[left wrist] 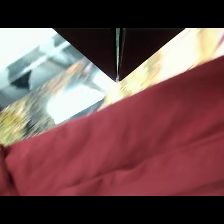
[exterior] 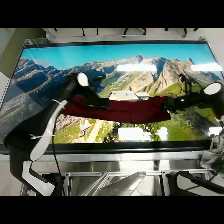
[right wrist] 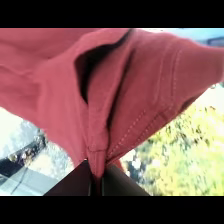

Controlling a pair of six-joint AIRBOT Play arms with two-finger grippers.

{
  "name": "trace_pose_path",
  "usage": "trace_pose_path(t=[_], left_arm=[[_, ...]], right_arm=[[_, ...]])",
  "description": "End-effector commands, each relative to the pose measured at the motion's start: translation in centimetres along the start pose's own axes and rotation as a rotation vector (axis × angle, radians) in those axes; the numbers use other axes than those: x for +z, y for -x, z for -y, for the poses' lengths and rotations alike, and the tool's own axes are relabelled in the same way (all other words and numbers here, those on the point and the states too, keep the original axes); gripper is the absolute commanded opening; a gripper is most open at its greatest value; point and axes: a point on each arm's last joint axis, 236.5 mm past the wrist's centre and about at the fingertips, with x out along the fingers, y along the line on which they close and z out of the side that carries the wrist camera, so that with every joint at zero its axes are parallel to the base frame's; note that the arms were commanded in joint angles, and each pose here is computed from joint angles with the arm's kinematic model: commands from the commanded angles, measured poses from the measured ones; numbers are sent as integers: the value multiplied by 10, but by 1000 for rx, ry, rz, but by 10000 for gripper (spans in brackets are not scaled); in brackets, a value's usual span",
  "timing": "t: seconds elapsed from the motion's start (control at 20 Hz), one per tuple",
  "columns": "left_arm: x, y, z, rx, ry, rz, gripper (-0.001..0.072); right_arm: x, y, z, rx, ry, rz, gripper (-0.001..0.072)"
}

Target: Fold the shirts.

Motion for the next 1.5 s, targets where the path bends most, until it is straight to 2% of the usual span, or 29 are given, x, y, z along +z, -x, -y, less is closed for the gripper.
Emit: trace_pose_path(t=[0.0,0.2,0.5,0.7,0.9,1.2,1.4,1.45], left_arm=[[17,-41,45,-31,-22,64,15],[33,-81,72,-39,-52,50,15],[35,-113,64,-26,16,7,15],[33,-118,68,-26,16,1,15],[31,-118,69,-30,18,-5,15],[39,-97,71,-41,13,31,16],[36,-35,39,-27,-57,14,17],[33,-12,24,-24,-66,5,117]], right_arm=[[-8,29,-13,-44,15,32,20],[-15,31,-22,-15,12,6,20],[-13,37,-36,27,47,32,20],[-6,49,-75,143,78,96,20],[-6,51,-108,172,160,102,20],[6,49,-138,189,203,149,20],[10,49,-138,188,188,161,20],[10,49,-137,188,181,163,20]])
